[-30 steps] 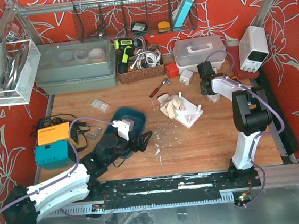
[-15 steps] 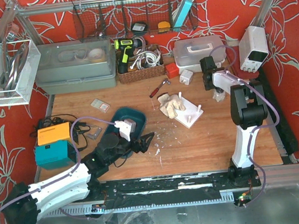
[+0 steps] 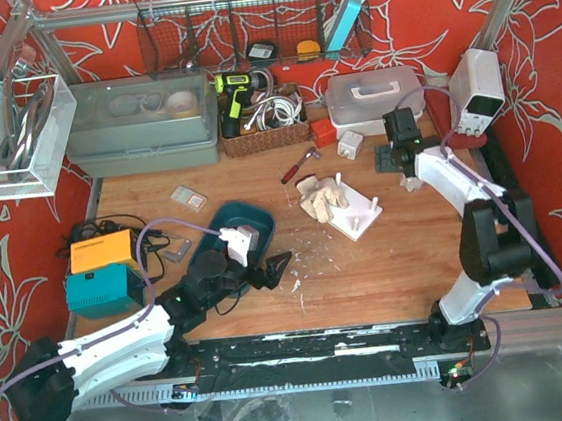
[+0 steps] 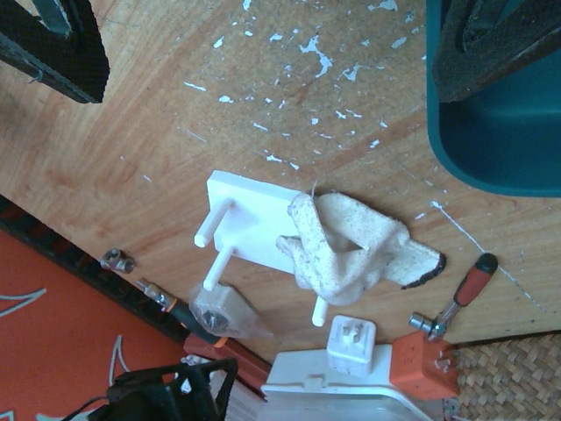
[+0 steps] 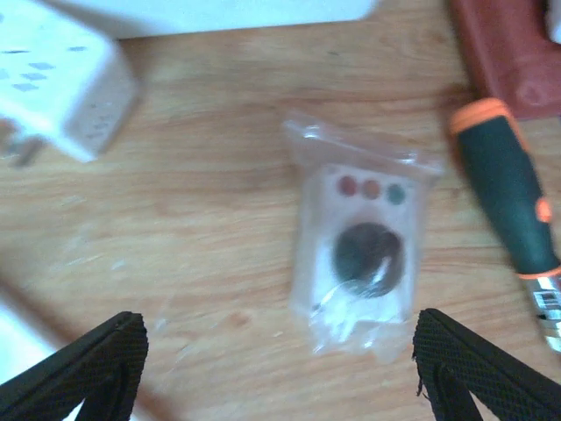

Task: Install the large spring

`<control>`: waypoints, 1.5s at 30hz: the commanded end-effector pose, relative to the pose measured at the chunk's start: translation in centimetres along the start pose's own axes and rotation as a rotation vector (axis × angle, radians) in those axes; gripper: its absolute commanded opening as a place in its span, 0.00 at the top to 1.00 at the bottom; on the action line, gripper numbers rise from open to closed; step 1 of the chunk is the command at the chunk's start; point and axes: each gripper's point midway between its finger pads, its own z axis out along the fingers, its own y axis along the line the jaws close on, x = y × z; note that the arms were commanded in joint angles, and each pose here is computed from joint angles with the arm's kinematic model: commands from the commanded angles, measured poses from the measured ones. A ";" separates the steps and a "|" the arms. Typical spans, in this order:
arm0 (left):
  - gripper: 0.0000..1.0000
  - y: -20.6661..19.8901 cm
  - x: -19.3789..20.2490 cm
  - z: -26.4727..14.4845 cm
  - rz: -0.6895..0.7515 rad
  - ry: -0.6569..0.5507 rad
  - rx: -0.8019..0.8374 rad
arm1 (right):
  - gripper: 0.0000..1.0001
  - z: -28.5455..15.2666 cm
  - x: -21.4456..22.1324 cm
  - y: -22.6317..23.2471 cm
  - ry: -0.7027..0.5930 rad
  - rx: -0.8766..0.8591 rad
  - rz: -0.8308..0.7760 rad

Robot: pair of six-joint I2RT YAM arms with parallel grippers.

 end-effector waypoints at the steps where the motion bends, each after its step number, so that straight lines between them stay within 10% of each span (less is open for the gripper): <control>1: 0.00 -0.8 -1.0 -0.1 0.020 -0.036 0.031 | 0.17 -3.4 1.7 5.0 -0.003 -0.285 -0.001; 12: 0.00 1.1 -1.9 -1.1 0.015 -0.083 -0.079 | 0.39 -10.8 5.8 13.5 -0.109 -0.529 -0.252; 28: 0.00 1.7 -2.3 -1.7 0.005 -0.113 -0.112 | 0.60 -5.7 8.8 16.2 -0.042 -0.411 -0.377; 45: 0.00 1.6 -2.4 -1.7 0.002 -0.118 -0.103 | 0.61 -2.0 10.1 17.2 0.016 -0.355 -0.427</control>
